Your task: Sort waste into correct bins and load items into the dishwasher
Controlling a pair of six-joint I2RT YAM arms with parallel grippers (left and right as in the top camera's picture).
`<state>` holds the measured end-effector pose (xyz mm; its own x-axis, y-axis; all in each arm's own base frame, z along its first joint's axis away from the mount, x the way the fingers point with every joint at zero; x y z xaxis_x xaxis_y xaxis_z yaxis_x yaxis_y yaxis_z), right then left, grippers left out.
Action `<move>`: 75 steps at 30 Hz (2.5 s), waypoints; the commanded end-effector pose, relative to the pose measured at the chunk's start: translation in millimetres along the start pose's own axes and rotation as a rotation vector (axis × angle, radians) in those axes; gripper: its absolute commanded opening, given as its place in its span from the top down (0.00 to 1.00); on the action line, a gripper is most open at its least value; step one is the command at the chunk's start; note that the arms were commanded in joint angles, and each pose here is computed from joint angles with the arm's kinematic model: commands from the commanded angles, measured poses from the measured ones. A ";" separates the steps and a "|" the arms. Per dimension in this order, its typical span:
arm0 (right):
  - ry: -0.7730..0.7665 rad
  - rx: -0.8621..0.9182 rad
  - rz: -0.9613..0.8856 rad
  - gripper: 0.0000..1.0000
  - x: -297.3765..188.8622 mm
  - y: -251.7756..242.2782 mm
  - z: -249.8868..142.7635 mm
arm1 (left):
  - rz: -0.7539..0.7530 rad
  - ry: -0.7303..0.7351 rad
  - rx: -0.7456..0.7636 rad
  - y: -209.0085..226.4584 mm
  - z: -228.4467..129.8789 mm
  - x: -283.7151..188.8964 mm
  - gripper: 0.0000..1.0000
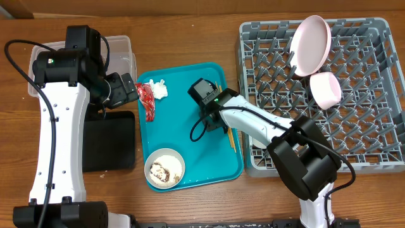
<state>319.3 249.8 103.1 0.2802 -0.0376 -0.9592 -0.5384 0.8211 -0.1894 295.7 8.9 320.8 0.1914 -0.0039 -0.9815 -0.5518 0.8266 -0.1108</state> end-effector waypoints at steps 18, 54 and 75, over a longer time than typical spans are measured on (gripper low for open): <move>-0.089 0.028 -0.050 0.65 -30.4 -12.5 14.8 | 0.005 -0.017 -0.016 -0.4 2.2 -2.2 0.00; -0.059 0.009 -0.036 0.69 -19.7 -11.8 -2.7 | 0.005 -0.017 -0.016 -0.4 2.3 -2.2 0.00; -0.211 0.057 -0.003 0.59 -57.8 -17.5 9.9 | 0.005 -0.017 -0.016 -0.4 2.2 -2.2 0.00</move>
<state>323.6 244.2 168.7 0.4724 0.0441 -0.8803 -0.4806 0.8501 -0.2154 295.6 8.9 320.9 0.1917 -0.0039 -0.9814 -0.5517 0.8266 -0.1110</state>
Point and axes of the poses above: each gripper's point midway between its finger pads, its own x axis out along the fingers, its own y axis along the line the jaws close on, z = x × y, the point moved 10 cm from there along -x, back along the fingers, and after that the axes turned 10 degrees about -x, right-handed, at the moved point
